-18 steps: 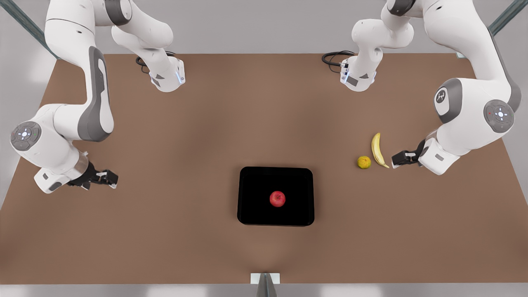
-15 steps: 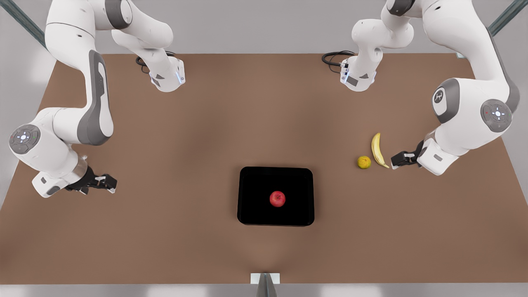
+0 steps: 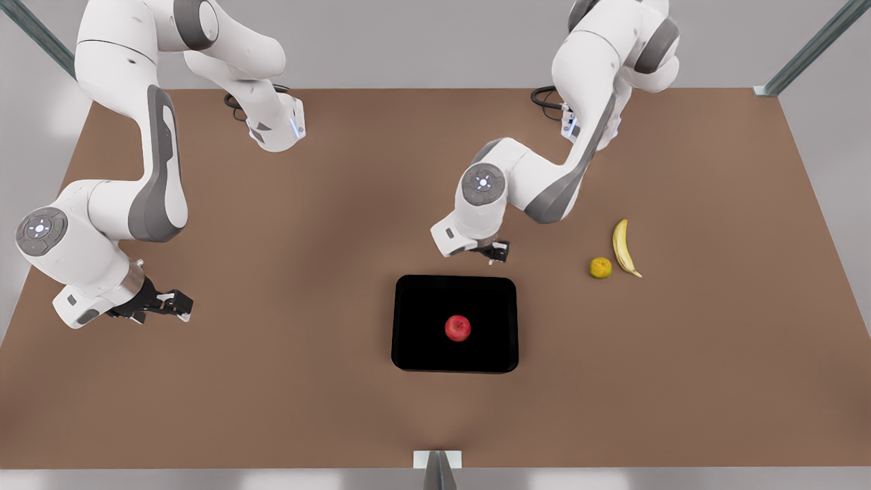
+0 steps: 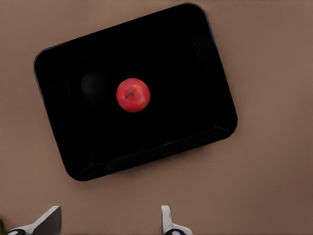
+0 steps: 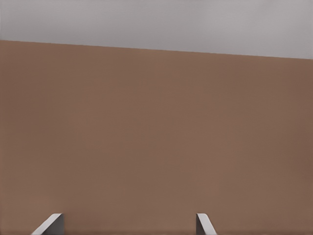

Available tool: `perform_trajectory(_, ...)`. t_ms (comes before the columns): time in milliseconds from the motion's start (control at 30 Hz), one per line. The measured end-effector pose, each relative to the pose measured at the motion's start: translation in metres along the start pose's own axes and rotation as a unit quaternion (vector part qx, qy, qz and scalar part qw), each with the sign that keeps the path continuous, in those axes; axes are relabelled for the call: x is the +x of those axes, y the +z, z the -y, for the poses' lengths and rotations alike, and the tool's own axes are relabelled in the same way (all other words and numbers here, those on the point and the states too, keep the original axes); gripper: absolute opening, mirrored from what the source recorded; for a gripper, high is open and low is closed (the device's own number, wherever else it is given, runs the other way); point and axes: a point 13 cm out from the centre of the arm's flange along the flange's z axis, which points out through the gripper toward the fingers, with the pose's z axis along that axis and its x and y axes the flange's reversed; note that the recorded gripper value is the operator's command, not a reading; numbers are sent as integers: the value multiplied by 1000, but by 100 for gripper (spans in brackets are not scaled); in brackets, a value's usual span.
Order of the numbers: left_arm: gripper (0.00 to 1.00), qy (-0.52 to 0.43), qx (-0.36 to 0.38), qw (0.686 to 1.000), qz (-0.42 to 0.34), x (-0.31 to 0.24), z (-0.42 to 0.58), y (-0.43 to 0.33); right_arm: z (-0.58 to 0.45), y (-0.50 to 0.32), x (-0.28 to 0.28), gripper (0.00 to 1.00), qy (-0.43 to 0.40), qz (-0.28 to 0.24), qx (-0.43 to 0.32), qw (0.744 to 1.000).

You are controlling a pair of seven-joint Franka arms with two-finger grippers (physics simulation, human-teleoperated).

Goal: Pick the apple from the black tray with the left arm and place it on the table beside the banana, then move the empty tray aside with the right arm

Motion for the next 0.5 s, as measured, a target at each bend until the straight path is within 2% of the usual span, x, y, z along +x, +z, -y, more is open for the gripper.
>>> perform_trajectory(167, 100, -66, 4, 998, 7, -35, -3, 72, -1, 7, 1, 100, -1, -5, 0, 1000)
perform_trajectory(333, 100, -123, 32, 992, 21, -62, 4, 125, 4, 77, -15, 100, 2, -34, -3, 999)
perform_trajectory(433, 100, -146, 47, 988, 32, -70, 10, 139, 7, 34, -36, 100, 3, -13, 0, 1000)
perform_trajectory(500, 100, -158, 51, 985, 38, -76, 10, 151, 7, 11, -32, 100, 3, -18, 0, 1000)
